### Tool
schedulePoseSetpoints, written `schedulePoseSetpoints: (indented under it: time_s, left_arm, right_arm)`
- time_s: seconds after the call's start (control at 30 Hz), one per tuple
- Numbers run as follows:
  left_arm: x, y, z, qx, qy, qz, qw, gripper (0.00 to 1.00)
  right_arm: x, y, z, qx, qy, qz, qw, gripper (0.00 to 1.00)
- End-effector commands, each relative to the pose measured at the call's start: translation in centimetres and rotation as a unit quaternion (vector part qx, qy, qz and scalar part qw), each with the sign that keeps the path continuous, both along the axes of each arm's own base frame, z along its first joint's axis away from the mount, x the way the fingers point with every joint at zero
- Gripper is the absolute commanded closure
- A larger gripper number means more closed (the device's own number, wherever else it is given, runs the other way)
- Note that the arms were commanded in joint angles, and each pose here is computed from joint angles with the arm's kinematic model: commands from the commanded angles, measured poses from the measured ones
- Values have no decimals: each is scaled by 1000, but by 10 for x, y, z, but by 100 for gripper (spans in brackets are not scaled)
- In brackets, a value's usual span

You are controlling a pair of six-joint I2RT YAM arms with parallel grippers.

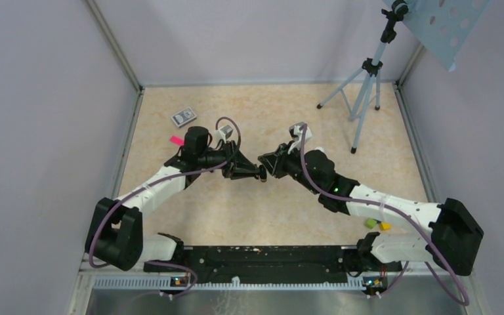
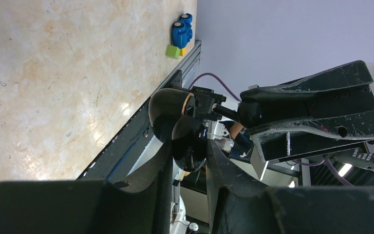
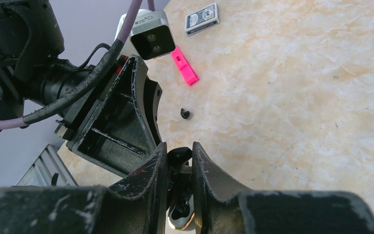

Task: Insert the wireless bluetooth earbuds into the charging case
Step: Insert the right earbud into the right side groove of the charging case.

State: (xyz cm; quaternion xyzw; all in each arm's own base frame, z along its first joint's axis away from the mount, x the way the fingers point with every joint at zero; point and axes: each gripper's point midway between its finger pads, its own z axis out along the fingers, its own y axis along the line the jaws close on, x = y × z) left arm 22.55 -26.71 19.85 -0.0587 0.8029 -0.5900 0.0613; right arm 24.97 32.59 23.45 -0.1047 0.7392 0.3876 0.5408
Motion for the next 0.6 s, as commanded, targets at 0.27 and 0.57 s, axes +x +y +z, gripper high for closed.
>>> schedulePoseSetpoints:
  time_s: [0.27, 0.57]
  left_arm:
    - [6, 0, 25, -27, -43, 35, 998, 100]
    - [4, 3, 19, -35, -50, 53, 997, 100]
  right_arm:
    - [-3, 4, 6, 32, -1, 3, 999, 85]
    - [-2, 6, 13, 62, 6, -3, 998, 85]
